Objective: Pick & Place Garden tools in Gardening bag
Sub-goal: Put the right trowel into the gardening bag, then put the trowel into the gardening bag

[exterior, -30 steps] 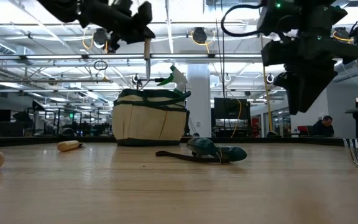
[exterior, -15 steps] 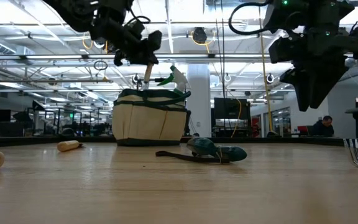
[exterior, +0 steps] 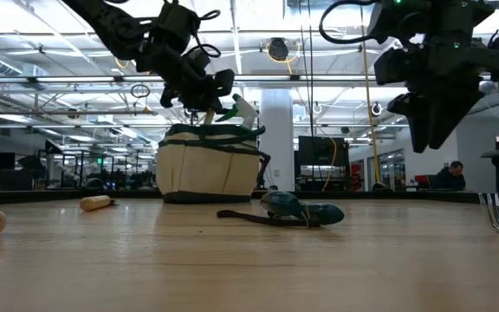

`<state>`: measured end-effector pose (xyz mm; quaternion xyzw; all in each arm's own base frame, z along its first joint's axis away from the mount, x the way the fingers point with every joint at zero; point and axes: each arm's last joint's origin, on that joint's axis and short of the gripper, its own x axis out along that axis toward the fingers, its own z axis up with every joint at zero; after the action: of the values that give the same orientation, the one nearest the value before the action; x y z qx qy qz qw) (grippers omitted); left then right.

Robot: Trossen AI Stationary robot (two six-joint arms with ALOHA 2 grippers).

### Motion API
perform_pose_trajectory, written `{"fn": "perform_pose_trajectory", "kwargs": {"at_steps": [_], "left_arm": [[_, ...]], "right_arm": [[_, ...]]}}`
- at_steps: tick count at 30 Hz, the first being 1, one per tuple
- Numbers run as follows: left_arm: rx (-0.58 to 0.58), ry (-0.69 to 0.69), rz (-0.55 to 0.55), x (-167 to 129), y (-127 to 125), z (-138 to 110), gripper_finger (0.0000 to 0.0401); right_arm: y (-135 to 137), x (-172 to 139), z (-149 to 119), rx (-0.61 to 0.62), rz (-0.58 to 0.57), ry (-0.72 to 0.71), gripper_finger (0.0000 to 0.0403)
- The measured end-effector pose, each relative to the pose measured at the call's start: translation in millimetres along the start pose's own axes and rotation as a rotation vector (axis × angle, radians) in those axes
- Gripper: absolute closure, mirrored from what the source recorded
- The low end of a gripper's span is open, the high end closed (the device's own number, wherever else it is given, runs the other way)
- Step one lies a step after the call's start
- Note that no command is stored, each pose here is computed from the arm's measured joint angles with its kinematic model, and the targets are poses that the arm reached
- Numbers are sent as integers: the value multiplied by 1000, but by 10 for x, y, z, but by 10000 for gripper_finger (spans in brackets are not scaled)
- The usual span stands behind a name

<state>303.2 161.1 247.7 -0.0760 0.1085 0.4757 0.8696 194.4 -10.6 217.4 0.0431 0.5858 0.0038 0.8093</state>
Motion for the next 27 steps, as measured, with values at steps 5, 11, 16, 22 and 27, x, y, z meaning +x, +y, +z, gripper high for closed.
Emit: {"fn": "perform_pose_trajectory", "kwargs": {"at_steps": [5, 11, 16, 22, 27], "left_arm": [[9, 18, 7, -4, -10, -27, 333], [18, 25, 13, -12, -20, -39, 314], [31, 36, -9, -48, -82, -61, 293], [39, 37, -21, -69, -118, -69, 289], [37, 33, -14, -69, -116, -66, 287]], "right_arm": [[0, 0, 12, -18, -2, -12, 248], [0, 0, 12, -19, -2, -12, 248], [0, 1, 12, -17, -2, -12, 248], [0, 1, 12, -16, -1, -11, 248], [0, 1, 12, -16, 1, -11, 248]]}}
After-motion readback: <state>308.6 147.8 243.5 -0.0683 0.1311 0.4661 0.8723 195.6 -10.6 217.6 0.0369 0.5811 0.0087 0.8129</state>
